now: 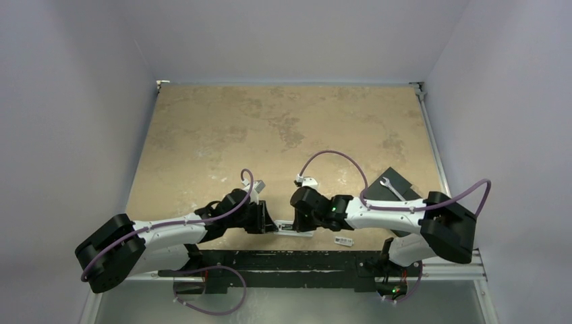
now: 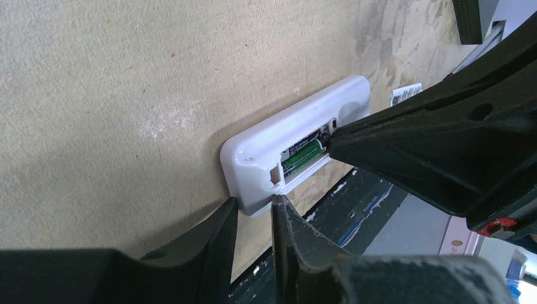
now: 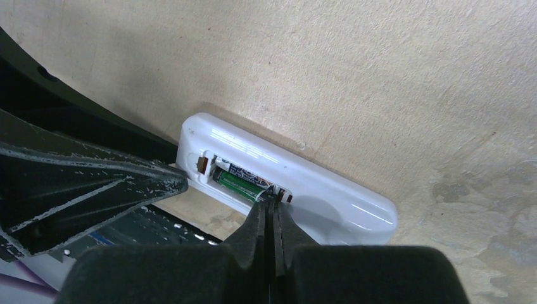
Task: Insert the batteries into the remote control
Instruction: Load the battery into the remote control.
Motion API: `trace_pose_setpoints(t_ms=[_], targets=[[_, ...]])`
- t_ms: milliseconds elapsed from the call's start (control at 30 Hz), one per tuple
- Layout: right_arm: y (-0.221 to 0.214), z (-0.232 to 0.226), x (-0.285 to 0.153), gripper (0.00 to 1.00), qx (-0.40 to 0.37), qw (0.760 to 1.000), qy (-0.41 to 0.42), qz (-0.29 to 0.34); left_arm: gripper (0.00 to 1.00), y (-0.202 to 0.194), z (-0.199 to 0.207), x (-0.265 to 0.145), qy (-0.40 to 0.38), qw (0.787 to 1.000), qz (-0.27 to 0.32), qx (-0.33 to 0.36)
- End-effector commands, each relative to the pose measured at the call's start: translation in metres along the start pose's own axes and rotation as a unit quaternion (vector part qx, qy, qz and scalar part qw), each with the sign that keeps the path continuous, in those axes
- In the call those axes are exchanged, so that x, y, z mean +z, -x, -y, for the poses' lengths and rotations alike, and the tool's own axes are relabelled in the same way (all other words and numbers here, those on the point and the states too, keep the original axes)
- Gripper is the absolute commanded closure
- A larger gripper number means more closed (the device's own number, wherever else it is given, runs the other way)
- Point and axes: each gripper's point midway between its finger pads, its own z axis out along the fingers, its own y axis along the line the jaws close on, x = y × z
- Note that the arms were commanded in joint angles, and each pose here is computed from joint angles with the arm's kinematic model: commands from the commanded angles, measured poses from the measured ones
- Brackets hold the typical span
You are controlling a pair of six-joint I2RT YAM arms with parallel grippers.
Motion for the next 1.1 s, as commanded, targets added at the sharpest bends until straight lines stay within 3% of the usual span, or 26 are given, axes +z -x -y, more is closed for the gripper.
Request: trace_pose_setpoints(t_ms=[0, 567, 1067], targets=[[-0.001, -0.016, 0.003, 1.0, -0.035, 0.999, 0.012, 0.002, 0.75, 0.008, 0.013, -0.002, -0.027, 1.0, 0.013, 0.001], [-0.016, 0.002, 0.007, 1.0, -0.141, 0.984, -0.104, -0.026, 0.76, 0.006, 0.013, -0.005, -0.03, 0.999, 0.016, -0.003], [-0.009, 0.004, 0.005, 1.0, -0.172, 0.971, -0.161, -0.028, 0.76, 0.005, 0.012, -0.01, -0.031, 0.999, 0.018, -0.003]])
